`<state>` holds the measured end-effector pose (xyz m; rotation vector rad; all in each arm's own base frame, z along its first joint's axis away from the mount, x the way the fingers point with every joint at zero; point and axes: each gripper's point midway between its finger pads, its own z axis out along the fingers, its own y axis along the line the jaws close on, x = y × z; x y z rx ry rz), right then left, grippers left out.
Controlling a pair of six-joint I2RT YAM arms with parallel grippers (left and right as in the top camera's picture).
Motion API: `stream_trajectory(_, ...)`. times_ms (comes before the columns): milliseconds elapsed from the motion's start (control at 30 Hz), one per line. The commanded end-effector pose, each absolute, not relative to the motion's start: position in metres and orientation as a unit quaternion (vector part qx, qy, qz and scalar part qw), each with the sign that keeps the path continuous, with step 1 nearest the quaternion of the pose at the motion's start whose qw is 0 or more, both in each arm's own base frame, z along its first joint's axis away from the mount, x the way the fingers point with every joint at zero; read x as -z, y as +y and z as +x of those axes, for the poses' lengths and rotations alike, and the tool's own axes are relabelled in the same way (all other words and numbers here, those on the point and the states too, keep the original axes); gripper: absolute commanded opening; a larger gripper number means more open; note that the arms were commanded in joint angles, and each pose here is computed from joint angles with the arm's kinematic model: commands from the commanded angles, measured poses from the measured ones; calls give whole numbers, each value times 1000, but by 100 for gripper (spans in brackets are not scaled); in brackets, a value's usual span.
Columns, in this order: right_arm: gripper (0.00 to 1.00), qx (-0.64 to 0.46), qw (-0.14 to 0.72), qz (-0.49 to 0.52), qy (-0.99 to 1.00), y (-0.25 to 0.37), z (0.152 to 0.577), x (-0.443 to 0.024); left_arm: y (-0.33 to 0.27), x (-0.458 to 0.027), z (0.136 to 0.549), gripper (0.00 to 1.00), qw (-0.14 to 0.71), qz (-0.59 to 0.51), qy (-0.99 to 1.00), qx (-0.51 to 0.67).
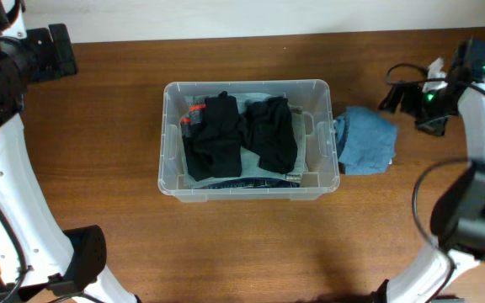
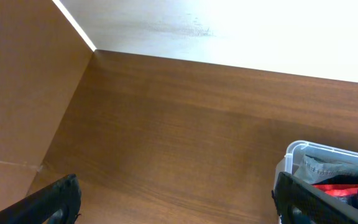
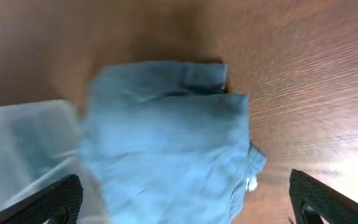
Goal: Pack container
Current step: 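Grasp the grey-blue shirt with the right gripper and lift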
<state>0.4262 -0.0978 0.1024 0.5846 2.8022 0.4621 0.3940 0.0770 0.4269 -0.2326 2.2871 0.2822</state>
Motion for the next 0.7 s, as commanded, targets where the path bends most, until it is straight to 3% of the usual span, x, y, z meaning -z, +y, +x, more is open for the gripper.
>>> stream_trajectory(0,99,-204,91,167,960,-92,425,-67,79,-435,387,99,411,-100,899,-114)
stream_trajectory(233,99,-332,82,107,933,-49,433,-45,79,-435,387,99,411,-100,899,-114)
stream_trajectory(267,96,-335,81,105,933,-46,434,-44,79,-435,387,99,411,-100,899,-114)
stream_trajectory(300,89,-335,80,103,933,-43,434,-44,79,-435,387,99,411,-100,899,-114)
stream_trajectory(333,71,-333,78,101,934,-42,434,-44,79,-435,387,99,411,-100,899,-114)
stream_trajectory(367,45,-333,74,99,935,-39,433,-43,79,-435,387,99,411,-100,899,-114)
stream_trajectory(400,35,-333,72,100,935,-39,432,-43,79,-435,387,99,411,-100,899,-114)
stream_trajectory(500,24,-334,68,102,935,-39,430,-43,79,-435,387,99,411,-100,899,-114)
stream_trajectory(567,25,-334,67,102,934,-39,429,-43,79,-435,387,99,411,-100,899,-114)
stream_trajectory(600,39,-330,66,102,936,-40,429,-42,79,-435,387,99,411,-100,899,-114)
stream_trajectory(633,62,-320,63,103,940,-43,428,-40,79,-435,387,99,411,-100,899,-114)
stream_trajectory(667,76,-308,60,102,944,-45,427,-37,79,-435,387,99,411,-100,899,-114)
